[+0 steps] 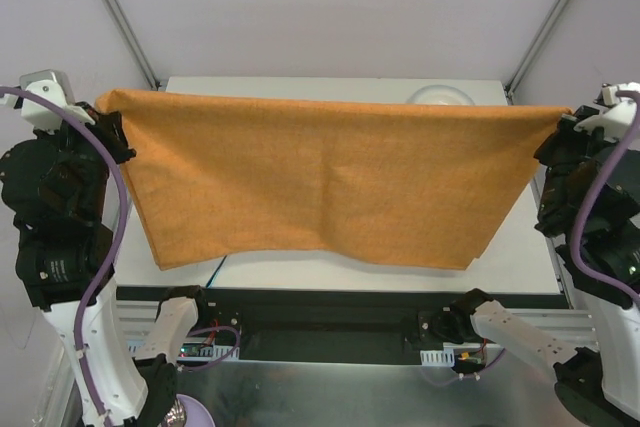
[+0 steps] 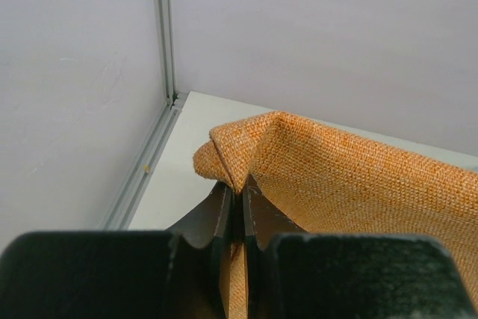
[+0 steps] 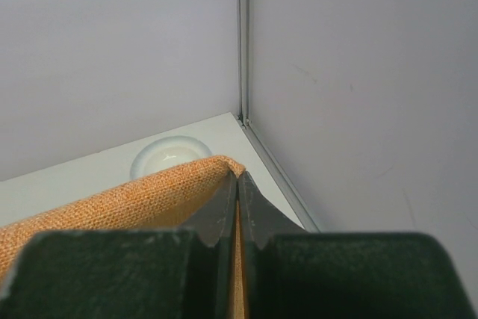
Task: Set the dinner table for one person
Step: Flatten out the napkin at the center of the board.
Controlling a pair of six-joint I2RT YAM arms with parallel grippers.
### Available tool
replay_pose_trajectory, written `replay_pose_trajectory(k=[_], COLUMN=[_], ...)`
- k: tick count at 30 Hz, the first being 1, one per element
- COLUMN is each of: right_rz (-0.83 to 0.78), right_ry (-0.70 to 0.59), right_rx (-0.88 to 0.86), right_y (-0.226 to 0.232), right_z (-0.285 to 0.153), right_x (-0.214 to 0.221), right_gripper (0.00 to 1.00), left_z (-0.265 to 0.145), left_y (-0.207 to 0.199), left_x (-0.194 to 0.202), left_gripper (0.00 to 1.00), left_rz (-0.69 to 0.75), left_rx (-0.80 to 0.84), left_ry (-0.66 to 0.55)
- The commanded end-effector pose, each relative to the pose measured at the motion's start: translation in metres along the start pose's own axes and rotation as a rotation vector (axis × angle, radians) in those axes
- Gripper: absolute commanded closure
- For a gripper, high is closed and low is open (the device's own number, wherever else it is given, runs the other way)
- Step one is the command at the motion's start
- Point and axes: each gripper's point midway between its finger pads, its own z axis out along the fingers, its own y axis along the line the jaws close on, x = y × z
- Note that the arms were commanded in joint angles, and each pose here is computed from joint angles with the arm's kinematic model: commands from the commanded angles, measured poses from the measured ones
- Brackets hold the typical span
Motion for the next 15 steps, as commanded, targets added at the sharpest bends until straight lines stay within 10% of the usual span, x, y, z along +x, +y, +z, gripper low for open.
replay_pose_trajectory(k=[1, 15], right_rz=[-0.029, 0.033], right_ry=[0.003, 0.027], right_rx=[0.150, 0.114], right_y=[0.000, -0.003], right_z=[0.021, 0.018], right_x=[0.004, 0.011], right_gripper=[0.99, 0.99], left_z=[0.047, 0.018], left_y=[0.034, 0.026], left_x=[0.008, -0.015], left_gripper=[1.00, 1.00], left_rz=[0.058, 0.049], left_rx=[-0.178, -0.142], left_ry=[0.031, -0.047])
